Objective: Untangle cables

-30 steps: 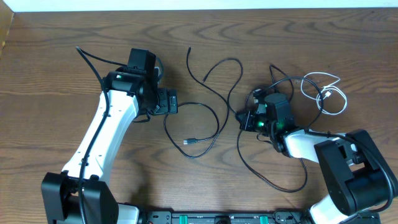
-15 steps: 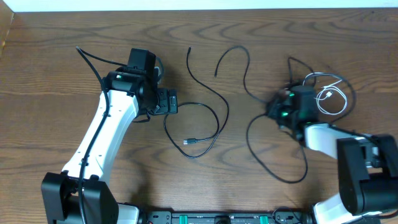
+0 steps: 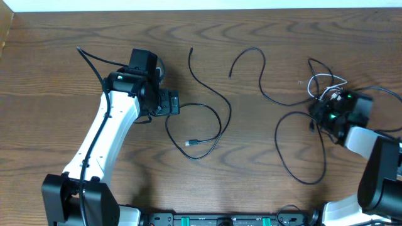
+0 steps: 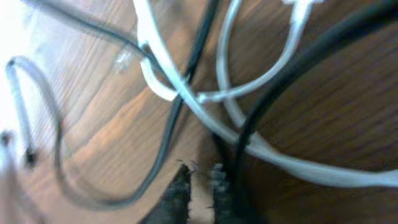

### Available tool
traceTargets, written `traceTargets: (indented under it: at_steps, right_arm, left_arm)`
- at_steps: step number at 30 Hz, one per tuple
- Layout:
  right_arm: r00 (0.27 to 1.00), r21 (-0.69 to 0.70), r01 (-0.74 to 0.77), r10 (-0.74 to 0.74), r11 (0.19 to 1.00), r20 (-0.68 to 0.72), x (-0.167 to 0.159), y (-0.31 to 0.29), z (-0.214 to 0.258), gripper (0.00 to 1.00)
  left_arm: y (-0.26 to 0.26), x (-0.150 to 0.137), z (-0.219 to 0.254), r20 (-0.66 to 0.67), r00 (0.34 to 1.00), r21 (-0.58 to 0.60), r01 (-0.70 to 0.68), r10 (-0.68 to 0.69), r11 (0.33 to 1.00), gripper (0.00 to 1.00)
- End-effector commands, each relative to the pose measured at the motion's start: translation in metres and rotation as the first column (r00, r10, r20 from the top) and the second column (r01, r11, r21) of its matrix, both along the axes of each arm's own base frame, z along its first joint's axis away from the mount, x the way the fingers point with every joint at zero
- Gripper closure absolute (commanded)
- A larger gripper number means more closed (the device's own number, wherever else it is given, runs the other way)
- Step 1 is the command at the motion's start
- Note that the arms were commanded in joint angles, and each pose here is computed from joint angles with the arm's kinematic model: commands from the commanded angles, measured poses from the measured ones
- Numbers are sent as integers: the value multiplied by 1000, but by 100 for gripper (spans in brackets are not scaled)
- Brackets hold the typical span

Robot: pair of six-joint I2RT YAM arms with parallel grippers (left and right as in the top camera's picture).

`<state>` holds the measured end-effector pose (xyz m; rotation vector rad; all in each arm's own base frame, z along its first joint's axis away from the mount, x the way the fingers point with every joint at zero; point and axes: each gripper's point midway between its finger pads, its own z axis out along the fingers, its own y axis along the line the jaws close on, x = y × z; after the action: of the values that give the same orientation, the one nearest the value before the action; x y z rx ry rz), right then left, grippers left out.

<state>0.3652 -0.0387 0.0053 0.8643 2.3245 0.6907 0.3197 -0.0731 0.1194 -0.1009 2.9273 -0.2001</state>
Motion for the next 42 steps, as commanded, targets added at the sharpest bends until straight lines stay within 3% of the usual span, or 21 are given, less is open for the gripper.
traceTargets:
  at_steps: [1,3,7,14,21,28,33,42]
  right_arm:
    - [938,130,-298,265,946,222,-3,50,51,87]
    - [884,147,-404,344,903,316,-7,72,80,87]
    - [812,92,-516,452,851,370,-13,108,100,87]
    - [712,-30,-637,603,771,359,-18,181,95,82]
    - [567,-170,-738,736,653,369,-43,267,98,90]
    - [555,-332,-700,774,632,305,-62,310,84,94]
    - [508,-339,-728,801,596,316,-73,330,79,99]
    - [489,-333,-756,824,564,287,-77,345,47,99]
  left_arm:
    - [2,-2,-3,-11,1000,7,-7,7,1000,3]
    - [2,-2,-3,-11,1000,7,-7,7,1000,3]
    - [2,-2,-3,-11,1000,7,-7,7,1000,3]
    - [2,-2,-3,-11,1000,7,-7,7,1000,3]
    - [2,-2,-3,-11,1000,7,-7,7,1000,3]
    - [2,-2,-3,-11,1000,7,-7,7,1000,3]
    - [2,-2,-3,-11,1000,7,-7,7,1000,3]
    - [2,-2,-3,-11,1000,7,-7,7,1000,3]
